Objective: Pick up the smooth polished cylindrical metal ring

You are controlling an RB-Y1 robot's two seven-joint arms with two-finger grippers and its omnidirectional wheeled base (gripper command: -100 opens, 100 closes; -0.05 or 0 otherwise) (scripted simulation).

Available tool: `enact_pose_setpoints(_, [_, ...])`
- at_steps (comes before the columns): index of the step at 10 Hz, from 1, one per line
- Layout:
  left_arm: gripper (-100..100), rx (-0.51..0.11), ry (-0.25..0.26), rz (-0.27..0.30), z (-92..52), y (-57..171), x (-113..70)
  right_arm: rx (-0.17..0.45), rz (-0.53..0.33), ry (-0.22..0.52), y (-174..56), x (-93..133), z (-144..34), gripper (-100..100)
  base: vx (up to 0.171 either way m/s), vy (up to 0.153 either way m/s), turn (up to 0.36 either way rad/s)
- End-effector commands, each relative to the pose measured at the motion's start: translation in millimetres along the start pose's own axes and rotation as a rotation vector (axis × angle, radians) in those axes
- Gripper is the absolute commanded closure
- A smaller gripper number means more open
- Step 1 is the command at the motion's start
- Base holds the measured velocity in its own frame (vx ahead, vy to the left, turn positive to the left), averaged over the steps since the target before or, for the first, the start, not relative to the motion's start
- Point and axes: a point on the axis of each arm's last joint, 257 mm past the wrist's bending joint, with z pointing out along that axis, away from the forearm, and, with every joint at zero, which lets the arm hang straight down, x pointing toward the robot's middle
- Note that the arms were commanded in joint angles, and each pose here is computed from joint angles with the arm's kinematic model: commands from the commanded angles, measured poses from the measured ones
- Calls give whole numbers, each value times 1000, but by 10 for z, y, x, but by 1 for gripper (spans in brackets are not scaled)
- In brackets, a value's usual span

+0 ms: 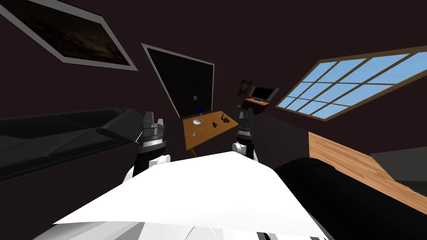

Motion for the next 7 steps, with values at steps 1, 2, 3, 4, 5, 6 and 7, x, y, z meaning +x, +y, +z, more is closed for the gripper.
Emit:
enact_pose_setpoints(1, [-100,-27,39,15,18,169,83,0,0,0,0,0,0,0,-23,-23,-101])
enact_pose_setpoints(2, [-100,-41,54,20,27,252,117,0,0,0,0,0,0,0,-40,-36,-94])
enact_pose_setpoints(3, [-100,-58,69,26,36,350,152,0,0,0,0,0,0,0,-43,-29,-74])
enact_pose_setpoints(4, [-100,-78,84,32,46,463,189,0,0,0,0,0,0,0,-43,-26,-83])
enact_pose_setpoints(5, [-100,-101,99,38,56,588,226,0,0,0,0,0,0,0,-43,-27,-105])
enact_pose_setpoints(6, [-100,-124,113,43,68,716,262,0,0,0,0,0,0,0,-40,-25,-111])
enact_pose_setpoints(7, [-100,-152,127,48,76,863,299,0,0,0,0,0,0,0,-40,-27,-125])
